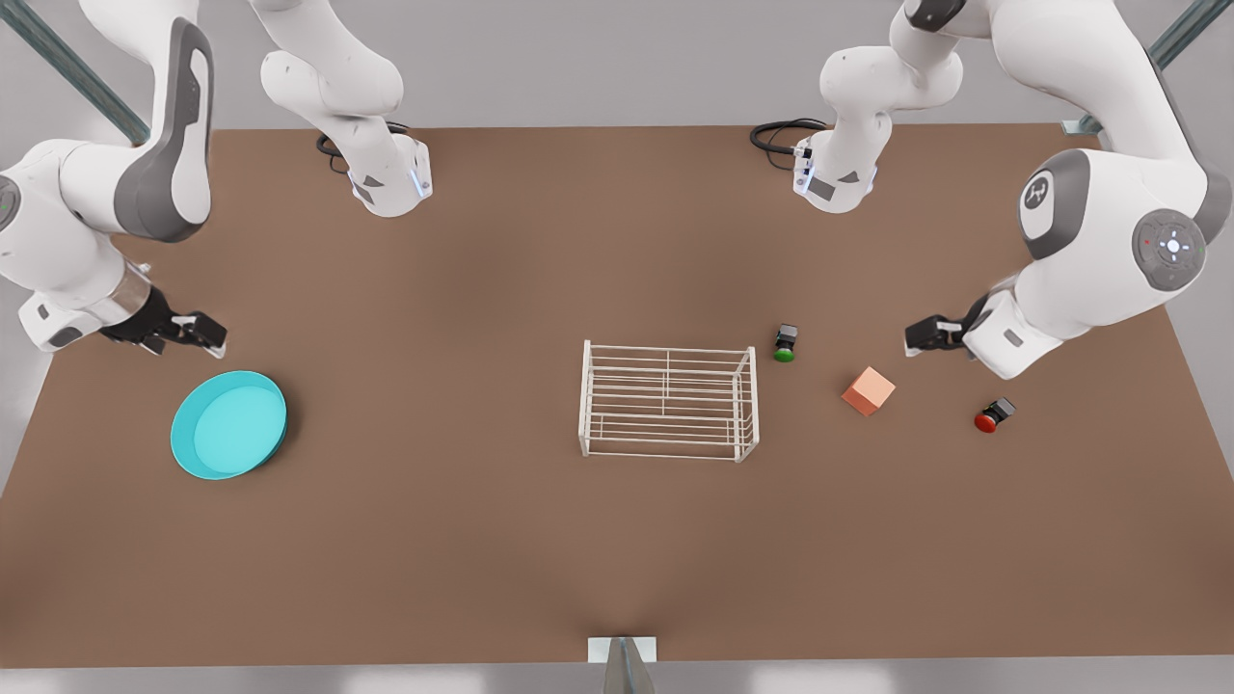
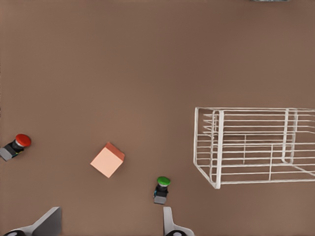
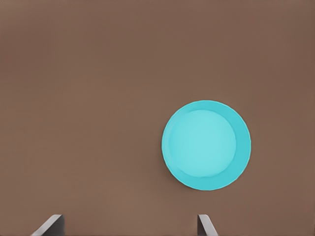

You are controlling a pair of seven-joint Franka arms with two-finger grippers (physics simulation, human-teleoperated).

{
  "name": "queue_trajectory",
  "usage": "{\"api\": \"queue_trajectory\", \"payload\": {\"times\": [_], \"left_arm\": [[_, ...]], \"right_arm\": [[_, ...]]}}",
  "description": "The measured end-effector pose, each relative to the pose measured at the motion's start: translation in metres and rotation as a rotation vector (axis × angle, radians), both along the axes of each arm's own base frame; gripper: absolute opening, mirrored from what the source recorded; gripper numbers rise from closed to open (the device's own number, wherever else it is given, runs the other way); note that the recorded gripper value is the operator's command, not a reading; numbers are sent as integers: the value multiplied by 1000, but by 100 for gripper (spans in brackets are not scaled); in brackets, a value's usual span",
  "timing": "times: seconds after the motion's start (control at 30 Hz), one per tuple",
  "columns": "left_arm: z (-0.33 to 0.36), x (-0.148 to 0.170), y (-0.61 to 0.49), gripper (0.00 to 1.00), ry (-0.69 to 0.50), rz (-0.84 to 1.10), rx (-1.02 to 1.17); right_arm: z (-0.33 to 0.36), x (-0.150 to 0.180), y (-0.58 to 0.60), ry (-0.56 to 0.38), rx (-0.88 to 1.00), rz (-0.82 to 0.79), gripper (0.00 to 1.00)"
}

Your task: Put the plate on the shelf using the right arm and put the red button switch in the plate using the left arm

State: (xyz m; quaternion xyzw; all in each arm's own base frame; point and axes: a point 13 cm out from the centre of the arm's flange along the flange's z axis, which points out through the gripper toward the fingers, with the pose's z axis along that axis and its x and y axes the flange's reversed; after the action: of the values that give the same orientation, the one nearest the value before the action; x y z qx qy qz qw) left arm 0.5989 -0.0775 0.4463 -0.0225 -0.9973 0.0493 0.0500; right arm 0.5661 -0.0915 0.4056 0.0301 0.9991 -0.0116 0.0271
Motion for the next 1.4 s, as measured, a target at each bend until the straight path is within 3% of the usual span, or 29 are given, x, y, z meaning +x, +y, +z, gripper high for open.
{"api": "queue_trajectory", "payload": {"times": [0.1, 0.3, 0.5, 0.73, 0.83, 1.0, 1.4], "left_arm": [[0, 5, -7, 100, -23, -17, 6], [-9, 6, 14, 100, -10, -8, 41], [-27, 5, 53, 100, 54, 42, 6], [-38, 5, 46, 100, 87, 6, -6], [-37, -17, 44, 100, 118, -19, 18], [-46, -45, -57, 100, 124, -217, 136], [-80, -46, -1, 100, 65, -255, 145]], "right_arm": [[-21, 8, -17, 9, 1, -14, 100], [-71, 59, 12, 39, 66, 65, 100], [-120, 52, -85, 107, 161, -34, 100], [-189, 61, -150, 129, 240, 89, 100], [-207, 71, -176, 110, 235, 173, 100], [-251, 76, -193, 124, 224, 259, 100], [-316, 42, -236, 152, 277, 235, 100]]}}
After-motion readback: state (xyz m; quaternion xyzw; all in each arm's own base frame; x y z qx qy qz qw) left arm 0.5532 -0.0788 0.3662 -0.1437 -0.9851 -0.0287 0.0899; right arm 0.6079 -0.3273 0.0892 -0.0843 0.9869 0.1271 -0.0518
